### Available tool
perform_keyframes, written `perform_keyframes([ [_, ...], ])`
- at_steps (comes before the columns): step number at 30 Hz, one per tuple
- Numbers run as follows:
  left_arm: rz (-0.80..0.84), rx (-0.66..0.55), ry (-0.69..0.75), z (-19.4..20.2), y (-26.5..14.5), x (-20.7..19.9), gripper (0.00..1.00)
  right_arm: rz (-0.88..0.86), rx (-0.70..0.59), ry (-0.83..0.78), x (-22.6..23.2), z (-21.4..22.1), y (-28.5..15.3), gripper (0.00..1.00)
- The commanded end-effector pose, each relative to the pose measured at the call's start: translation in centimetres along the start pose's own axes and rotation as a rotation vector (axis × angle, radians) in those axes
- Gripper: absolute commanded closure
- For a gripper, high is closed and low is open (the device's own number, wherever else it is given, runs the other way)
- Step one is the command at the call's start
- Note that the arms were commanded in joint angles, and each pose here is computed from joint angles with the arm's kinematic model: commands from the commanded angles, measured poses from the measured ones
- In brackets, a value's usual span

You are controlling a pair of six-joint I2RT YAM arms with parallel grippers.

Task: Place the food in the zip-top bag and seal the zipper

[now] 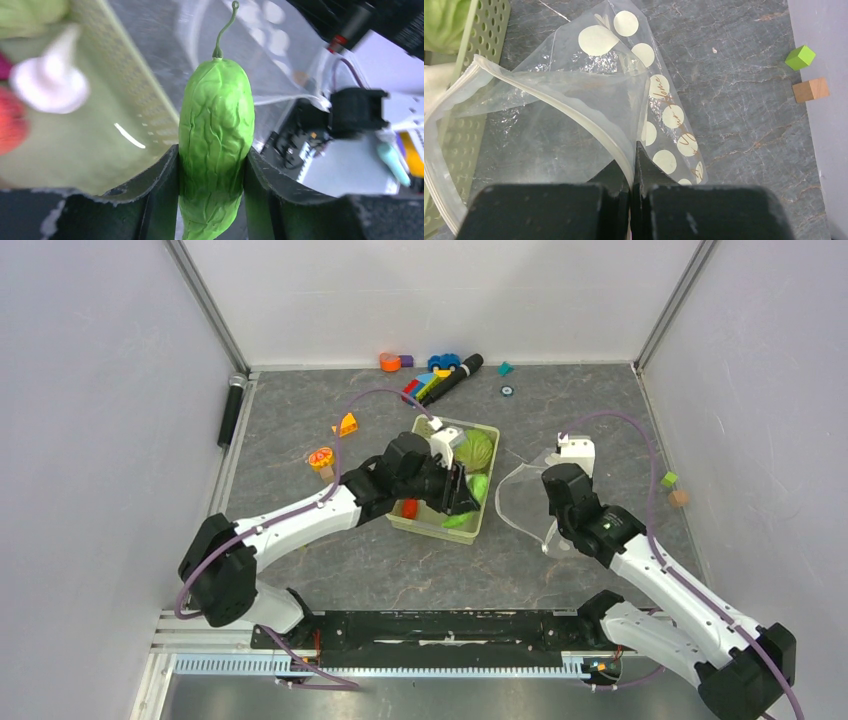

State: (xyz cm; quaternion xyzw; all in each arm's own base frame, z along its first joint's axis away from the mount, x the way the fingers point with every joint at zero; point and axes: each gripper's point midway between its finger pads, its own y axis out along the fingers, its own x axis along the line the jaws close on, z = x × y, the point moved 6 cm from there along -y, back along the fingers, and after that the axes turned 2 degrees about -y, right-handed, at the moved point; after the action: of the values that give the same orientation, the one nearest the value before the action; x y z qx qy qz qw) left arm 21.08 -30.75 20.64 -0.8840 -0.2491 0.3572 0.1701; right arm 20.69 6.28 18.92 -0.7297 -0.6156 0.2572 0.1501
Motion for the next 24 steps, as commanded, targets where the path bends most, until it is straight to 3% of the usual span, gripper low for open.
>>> perform_keyframes([
  [1,0.291,0.060,0.127,0.3,-0.4,-5.5,0.84,-0.042,-0.048,0.021,0.3,-0.7,-0.1,1.00],
  [13,0.283,0.254,0.014,1.2,3.2,-8.3,0.88,-0.190,-0.141,0.015,1.2,-1.3,-0.9,1.00],
  [19,0.111,0.269,-0.029,-0.1,5.6,-7.2,0.88,-0.280,-0.180,0.004,2.0,-1.6,-1.3,1.00],
  [24,0.066,0.324,-0.071,-0.4,7.2,-7.0,0.89,-0.350,-0.234,0.011,2.4,-1.9,-1.9,1.00],
])
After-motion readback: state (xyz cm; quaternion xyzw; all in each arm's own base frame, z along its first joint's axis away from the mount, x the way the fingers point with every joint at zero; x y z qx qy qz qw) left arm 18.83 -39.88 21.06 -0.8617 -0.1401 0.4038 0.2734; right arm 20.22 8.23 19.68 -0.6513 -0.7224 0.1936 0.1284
